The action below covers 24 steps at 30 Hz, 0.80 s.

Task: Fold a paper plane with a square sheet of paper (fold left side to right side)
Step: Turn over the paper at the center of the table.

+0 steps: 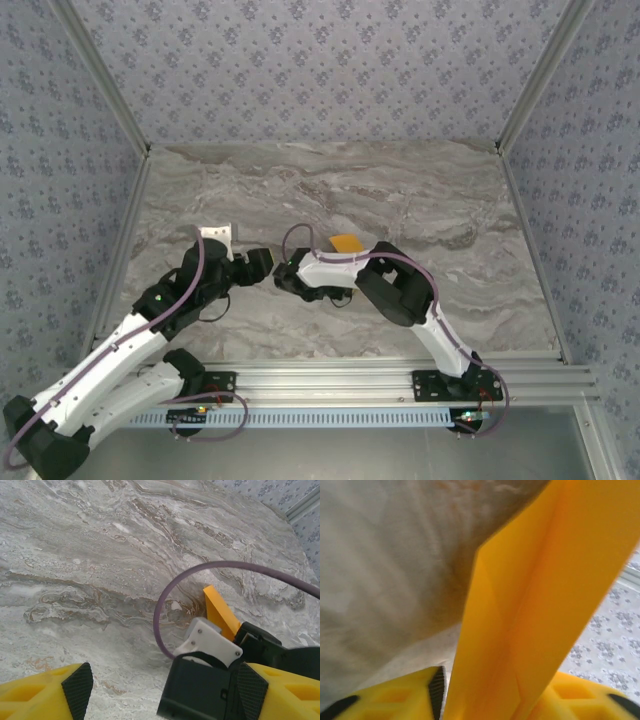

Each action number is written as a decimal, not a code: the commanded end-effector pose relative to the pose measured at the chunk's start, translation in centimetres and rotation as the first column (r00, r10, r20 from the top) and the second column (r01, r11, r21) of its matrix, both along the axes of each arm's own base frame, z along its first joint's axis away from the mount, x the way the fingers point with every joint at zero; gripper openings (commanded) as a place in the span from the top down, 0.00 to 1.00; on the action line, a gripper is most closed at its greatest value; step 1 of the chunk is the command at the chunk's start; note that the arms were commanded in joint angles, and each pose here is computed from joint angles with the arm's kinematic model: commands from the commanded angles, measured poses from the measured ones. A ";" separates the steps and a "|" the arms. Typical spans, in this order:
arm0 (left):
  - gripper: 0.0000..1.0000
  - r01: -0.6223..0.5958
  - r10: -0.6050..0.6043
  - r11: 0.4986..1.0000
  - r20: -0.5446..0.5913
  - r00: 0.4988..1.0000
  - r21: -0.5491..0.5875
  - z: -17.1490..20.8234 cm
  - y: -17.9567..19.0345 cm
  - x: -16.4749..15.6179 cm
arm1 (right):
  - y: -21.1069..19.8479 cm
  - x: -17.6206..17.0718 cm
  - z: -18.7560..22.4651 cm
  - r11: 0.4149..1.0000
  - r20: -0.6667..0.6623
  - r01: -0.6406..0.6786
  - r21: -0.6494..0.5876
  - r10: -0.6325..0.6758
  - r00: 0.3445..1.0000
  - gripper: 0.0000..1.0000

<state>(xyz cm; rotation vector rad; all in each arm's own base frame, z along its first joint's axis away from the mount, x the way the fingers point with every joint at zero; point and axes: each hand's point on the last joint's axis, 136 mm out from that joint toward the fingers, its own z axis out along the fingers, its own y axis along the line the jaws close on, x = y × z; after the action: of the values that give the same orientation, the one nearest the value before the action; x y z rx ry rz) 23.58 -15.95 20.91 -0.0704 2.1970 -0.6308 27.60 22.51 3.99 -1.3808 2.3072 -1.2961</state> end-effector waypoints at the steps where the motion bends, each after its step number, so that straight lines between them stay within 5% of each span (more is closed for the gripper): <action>1: 0.20 0.021 -0.021 0.999 -0.013 1.000 -0.030 -0.2 -0.8 0.2 | 0.6 -1.6 1.8 0.992 -0.041 0.027 0.123 -0.022 0.999 0.39; 8: 0.18 0.058 -0.062 0.995 -0.043 0.997 -0.077 -0.8 -2.3 0.7 | 1.6 -4.7 4.9 0.914 -0.144 0.070 0.399 -0.013 0.989 0.00; 17: 0.20 0.178 -0.201 0.965 -0.110 0.973 -0.191 -2.3 -6.7 1.2 | 1.0 -7.1 9.5 0.724 -0.221 0.118 0.680 0.048 0.974 0.00; 24: 0.22 0.262 -0.327 0.911 -0.170 0.930 -0.317 -5.7 -13.2 2.2 | -3.8 -3.7 9.8 0.407 -0.326 0.374 0.834 -0.184 0.927 0.00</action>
<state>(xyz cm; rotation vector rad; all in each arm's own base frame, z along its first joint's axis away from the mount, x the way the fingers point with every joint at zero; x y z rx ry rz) 25.13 -25.78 13.40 0.0082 2.4132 -0.9805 24.00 19.13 14.30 -0.8641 2.6575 -0.0077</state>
